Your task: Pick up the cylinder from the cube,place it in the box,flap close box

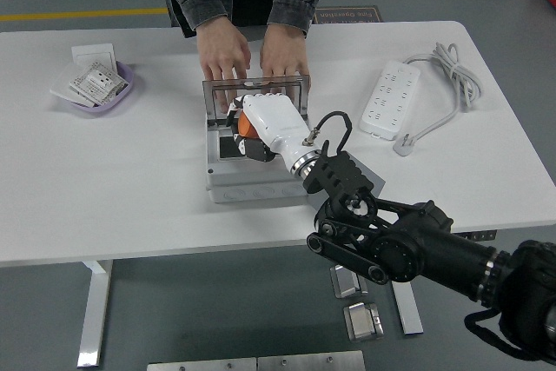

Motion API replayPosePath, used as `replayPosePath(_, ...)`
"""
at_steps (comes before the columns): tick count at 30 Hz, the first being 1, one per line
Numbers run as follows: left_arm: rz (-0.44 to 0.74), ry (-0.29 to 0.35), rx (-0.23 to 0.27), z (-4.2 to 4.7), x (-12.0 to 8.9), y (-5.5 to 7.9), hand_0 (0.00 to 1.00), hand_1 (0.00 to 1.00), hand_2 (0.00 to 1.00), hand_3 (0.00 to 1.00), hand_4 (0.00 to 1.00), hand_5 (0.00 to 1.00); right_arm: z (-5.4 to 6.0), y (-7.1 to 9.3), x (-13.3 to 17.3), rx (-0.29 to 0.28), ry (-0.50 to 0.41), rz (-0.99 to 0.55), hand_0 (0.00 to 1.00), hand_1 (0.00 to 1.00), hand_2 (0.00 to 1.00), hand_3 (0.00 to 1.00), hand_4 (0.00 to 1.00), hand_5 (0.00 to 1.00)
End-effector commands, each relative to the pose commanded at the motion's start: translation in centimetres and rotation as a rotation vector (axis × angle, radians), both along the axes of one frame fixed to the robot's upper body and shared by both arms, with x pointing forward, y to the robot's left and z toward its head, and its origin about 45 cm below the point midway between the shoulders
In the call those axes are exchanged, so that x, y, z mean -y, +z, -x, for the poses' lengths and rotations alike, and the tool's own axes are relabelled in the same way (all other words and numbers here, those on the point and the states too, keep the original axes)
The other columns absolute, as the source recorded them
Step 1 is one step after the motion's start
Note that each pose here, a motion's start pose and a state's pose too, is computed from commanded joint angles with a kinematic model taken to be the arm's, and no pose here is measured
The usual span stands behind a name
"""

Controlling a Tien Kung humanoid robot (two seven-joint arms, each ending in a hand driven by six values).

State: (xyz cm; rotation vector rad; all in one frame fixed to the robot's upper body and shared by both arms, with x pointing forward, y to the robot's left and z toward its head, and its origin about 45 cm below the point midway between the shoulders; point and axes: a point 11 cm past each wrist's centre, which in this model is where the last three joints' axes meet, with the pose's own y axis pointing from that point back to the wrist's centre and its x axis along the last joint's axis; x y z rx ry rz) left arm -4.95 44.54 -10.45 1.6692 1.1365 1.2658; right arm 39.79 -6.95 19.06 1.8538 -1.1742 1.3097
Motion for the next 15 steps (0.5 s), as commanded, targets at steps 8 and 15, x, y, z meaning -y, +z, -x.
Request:
replayPosePath(8,-0.003,-0.007,0.004,-0.32,-0.2,0.1,0.689,0.689,0.617,0.722,0.723,0.457,-0.7,0.1,0.2,0.011,0.004,0.039,0.002,0.083,0.386,0.327,0.022,0.002)
replayPosePath(15,-0.007,-0.011,0.002,-0.37,-0.4,0.2,0.689,0.689,0.616,0.722,0.722,0.457,-1.3,0.2,0.0,0.02,0.022,0.088,0.002,0.085,0.388,0.329,0.027,0.002)
